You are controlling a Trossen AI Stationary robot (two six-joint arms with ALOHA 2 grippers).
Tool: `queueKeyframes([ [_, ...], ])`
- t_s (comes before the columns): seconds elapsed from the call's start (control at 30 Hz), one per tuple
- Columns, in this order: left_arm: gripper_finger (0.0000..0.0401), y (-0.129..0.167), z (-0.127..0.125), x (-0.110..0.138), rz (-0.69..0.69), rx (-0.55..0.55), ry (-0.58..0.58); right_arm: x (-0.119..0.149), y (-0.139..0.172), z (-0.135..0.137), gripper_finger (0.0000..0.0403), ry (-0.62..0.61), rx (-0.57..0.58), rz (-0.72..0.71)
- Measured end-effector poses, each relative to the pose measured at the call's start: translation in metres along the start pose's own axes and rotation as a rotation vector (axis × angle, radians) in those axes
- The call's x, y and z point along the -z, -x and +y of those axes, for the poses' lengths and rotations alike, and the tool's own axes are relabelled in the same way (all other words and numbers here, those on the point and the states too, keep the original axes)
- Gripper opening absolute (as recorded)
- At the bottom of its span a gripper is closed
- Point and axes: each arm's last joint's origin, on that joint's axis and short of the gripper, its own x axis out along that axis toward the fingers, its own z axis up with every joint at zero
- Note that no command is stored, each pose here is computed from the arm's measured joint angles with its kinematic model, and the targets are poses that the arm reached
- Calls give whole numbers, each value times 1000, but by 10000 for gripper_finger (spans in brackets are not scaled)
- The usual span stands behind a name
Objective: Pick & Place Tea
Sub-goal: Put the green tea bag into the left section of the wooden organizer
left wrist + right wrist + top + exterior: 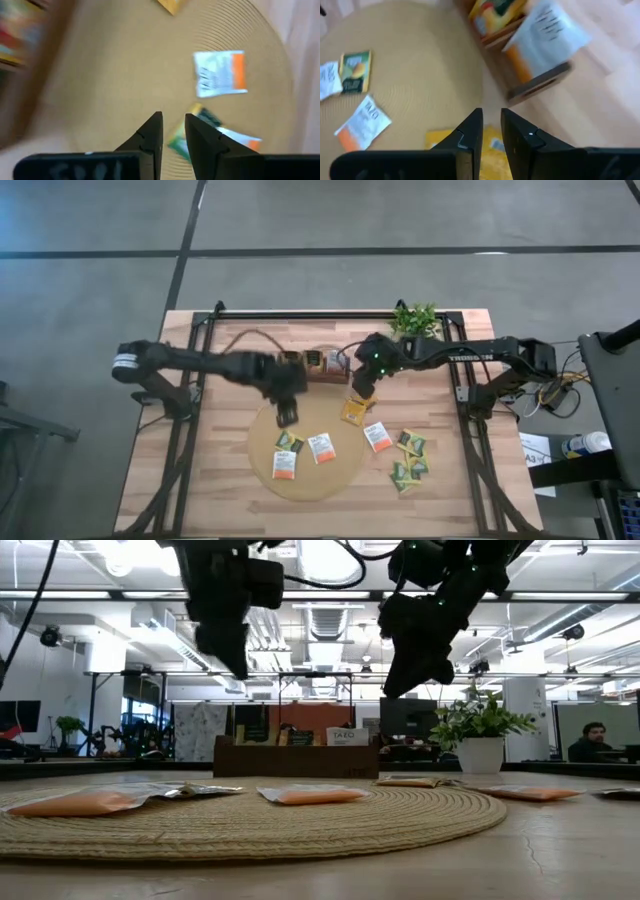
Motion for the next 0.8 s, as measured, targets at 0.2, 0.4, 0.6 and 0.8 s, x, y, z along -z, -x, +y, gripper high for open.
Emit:
queueKeyframes([
  [0.2, 76, -28, -24, 30, 34, 26, 221, 13, -24, 33, 68, 79, -86, 22],
  [0.4, 76, -50, -33, 63, 124, 46, 390, 30, -53, 71, 68, 105, -253, 44],
  [0.6, 76, -50, -46, 75, 103, 57, 325, 41, -74, 95, 68, 16, -308, 67],
  [0.8, 76, -59, -46, 86, 99, 74, 118, 35, -101, 120, 70, -112, -392, 92],
])
